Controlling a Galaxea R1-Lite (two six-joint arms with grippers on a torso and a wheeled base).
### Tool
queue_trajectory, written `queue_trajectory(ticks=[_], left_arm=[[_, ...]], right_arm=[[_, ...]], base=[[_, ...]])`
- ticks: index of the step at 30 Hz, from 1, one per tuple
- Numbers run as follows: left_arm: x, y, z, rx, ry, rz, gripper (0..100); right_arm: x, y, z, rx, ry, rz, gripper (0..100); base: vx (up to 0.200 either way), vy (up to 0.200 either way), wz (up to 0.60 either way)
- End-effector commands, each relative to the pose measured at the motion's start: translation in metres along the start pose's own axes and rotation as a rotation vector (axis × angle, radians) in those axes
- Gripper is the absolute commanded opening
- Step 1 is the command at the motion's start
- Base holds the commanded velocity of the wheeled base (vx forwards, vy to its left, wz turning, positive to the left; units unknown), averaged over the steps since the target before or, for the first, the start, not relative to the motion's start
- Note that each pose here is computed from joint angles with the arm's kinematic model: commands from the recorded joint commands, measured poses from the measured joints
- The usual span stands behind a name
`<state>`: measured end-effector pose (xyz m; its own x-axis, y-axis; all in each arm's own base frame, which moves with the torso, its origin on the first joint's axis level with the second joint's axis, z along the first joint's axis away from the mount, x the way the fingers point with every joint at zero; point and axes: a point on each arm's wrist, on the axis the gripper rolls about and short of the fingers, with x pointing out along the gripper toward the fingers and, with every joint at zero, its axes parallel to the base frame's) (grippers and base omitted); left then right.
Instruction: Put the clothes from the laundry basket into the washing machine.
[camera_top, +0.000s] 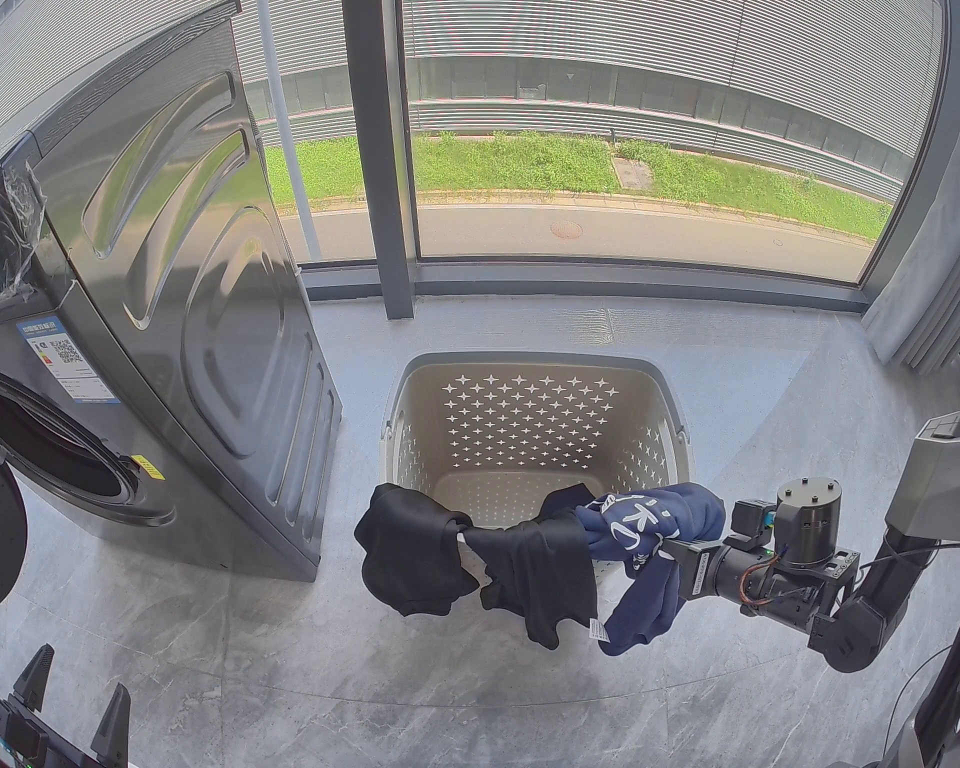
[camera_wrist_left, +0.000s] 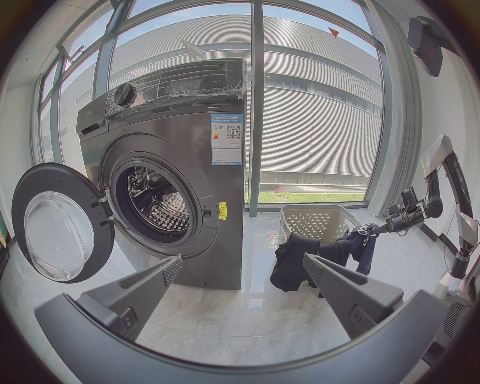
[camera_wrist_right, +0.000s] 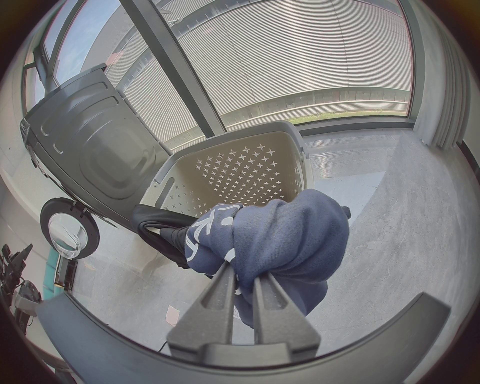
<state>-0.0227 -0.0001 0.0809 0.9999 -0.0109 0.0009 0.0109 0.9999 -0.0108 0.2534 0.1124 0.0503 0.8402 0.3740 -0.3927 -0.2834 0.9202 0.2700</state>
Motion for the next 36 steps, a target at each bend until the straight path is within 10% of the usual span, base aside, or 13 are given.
queue_trajectory(ticks=[1, 5, 6, 26, 27, 36], left_arm=[[0.000, 0.000, -0.005, 0.000, 0.004, 0.000, 100], [0.000, 0.000, -0.005, 0.000, 0.004, 0.000, 100], [0.000, 0.000, -0.005, 0.000, 0.004, 0.000, 100], [0.000, 0.000, -0.005, 0.000, 0.004, 0.000, 100], [0.000, 0.000, -0.005, 0.000, 0.004, 0.000, 100], [0.000, 0.000, -0.005, 0.000, 0.004, 0.000, 100]], right_arm=[[-0.005, 0.002, 0.005, 0.000, -0.020, 0.008, 0], [0.003, -0.001, -0.005, -0.003, 0.015, -0.003, 0], [0.005, -0.002, -0.008, -0.003, 0.024, -0.006, 100], [0.049, -0.017, -0.016, 0.006, 0.020, -0.099, 100], [0.049, -0.017, -0.017, 0.007, 0.022, -0.098, 0], [0.040, -0.003, -0.013, 0.003, -0.004, -0.052, 0]], base=[[0.000, 0.000, 0.00], [0.000, 0.000, 0.00], [0.000, 0.000, 0.00], [0.000, 0.000, 0.00], [0.000, 0.000, 0.00], [0.000, 0.000, 0.00]])
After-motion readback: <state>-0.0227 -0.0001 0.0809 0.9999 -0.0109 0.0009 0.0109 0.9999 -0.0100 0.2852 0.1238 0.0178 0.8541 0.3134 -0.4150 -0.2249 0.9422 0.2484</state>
